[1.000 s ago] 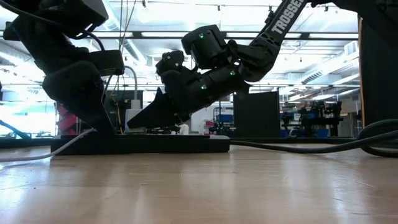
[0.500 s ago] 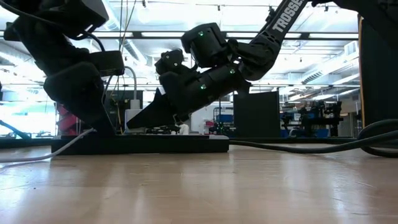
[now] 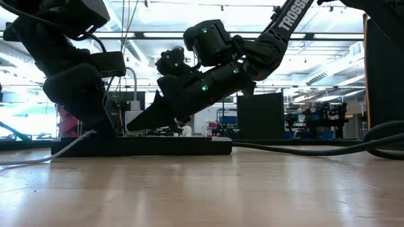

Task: Insert USB
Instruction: Remove the charger adapter from the outlet extension, then remove the charger cable from the charger adapter

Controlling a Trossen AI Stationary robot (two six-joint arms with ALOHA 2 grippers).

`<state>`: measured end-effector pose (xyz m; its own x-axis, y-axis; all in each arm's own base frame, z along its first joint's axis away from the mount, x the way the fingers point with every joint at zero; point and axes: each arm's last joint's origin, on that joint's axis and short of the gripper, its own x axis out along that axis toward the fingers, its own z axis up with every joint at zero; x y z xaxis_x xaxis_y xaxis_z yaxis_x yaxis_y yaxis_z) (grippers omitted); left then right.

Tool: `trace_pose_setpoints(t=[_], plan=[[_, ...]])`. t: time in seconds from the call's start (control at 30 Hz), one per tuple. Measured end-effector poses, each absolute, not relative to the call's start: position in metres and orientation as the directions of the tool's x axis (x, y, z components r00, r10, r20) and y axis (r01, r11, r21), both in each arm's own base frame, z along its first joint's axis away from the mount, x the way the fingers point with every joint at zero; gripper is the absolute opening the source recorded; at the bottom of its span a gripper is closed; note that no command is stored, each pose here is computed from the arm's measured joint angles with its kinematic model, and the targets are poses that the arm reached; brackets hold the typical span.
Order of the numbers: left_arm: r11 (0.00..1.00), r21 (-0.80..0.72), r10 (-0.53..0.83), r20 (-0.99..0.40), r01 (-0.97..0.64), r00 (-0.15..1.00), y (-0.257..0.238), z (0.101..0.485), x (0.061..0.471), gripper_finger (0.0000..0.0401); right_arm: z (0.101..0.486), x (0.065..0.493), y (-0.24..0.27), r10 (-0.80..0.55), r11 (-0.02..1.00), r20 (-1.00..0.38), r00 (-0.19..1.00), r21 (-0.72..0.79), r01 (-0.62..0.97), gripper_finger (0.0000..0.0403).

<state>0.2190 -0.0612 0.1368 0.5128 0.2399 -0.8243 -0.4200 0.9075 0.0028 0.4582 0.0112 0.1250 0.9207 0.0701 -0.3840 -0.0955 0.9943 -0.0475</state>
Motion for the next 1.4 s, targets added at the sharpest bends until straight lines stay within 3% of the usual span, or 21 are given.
trace_pose_setpoints(t=[0.33, 0.5, 0.57, 0.67, 0.7, 0.73, 0.8, 0.93, 1.03, 1.2, 1.4], plan=[[0.908, -0.003, 0.236, -0.823, -0.418, 0.517, -0.062, 0.137, 0.22, 0.0229, 0.124, 0.451, 0.021, 0.044, 0.995, -0.406, 0.913, -0.064, -0.077, 0.0112], [0.909, 0.006, 0.24, -0.826, -0.418, 0.51, -0.061, 0.137, 0.219, 0.0229, 0.129, 0.452, 0.021, 0.055, 0.995, -0.345, 0.937, -0.056, -0.079, 0.0112], [0.908, 0.005, 0.24, -0.826, -0.418, 0.511, -0.061, 0.137, 0.219, 0.0229, 0.153, 0.454, 0.021, 0.053, 0.995, -0.258, 0.965, -0.073, -0.074, 0.0112], [0.91, -0.001, 0.234, -0.825, -0.415, 0.515, -0.062, 0.137, 0.219, 0.0229, 0.194, 0.441, 0.02, 0.053, 0.992, -0.244, 0.968, -0.095, -0.078, 0.0112], [0.91, 0.002, 0.237, -0.823, -0.415, 0.516, -0.062, 0.137, 0.22, 0.0229, 0.212, 0.443, 0.02, 0.056, 0.993, -0.122, 0.991, -0.099, -0.068, 0.0112], [0.91, 0.0, 0.235, -0.823, -0.415, 0.517, -0.062, 0.137, 0.22, 0.0229, 0.225, 0.442, 0.021, 0.059, 0.993, -0.089, 0.994, -0.1, -0.067, 0.0112], [0.909, 0.003, 0.239, -0.822, -0.416, 0.516, -0.061, 0.137, 0.22, 0.0229, 0.231, 0.439, 0.021, 0.063, 0.993, -0.083, 0.995, -0.098, -0.071, 0.0112], [0.916, 0.017, 0.243, -0.819, -0.402, 0.52, -0.061, 0.137, 0.22, 0.0229, 0.204, 0.436, 0.023, 0.045, 0.992, -0.264, 0.963, -0.1, -0.073, 0.0112], [0.917, 0.018, 0.243, -0.817, -0.398, 0.522, -0.061, 0.137, 0.22, 0.0229, 0.217, 0.436, 0.021, -0.01, 0.993, -0.233, 0.972, -0.115, -0.017, 0.0112], [0.929, 0.029, 0.236, -0.814, -0.368, 0.531, -0.065, 0.143, 0.222, 0.0229, 0.19, 0.43, 0.018, -0.104, 0.988, -0.415, 0.904, -0.148, 0.046, 0.0112], [0.971, 0.014, 0.159, -0.78, -0.238, 0.606, -0.081, 0.166, 0.229, 0.0229, 0.192, 0.429, 0.017, -0.151, 0.984, -0.427, 0.892, -0.15, 0.095, 0.0112]])
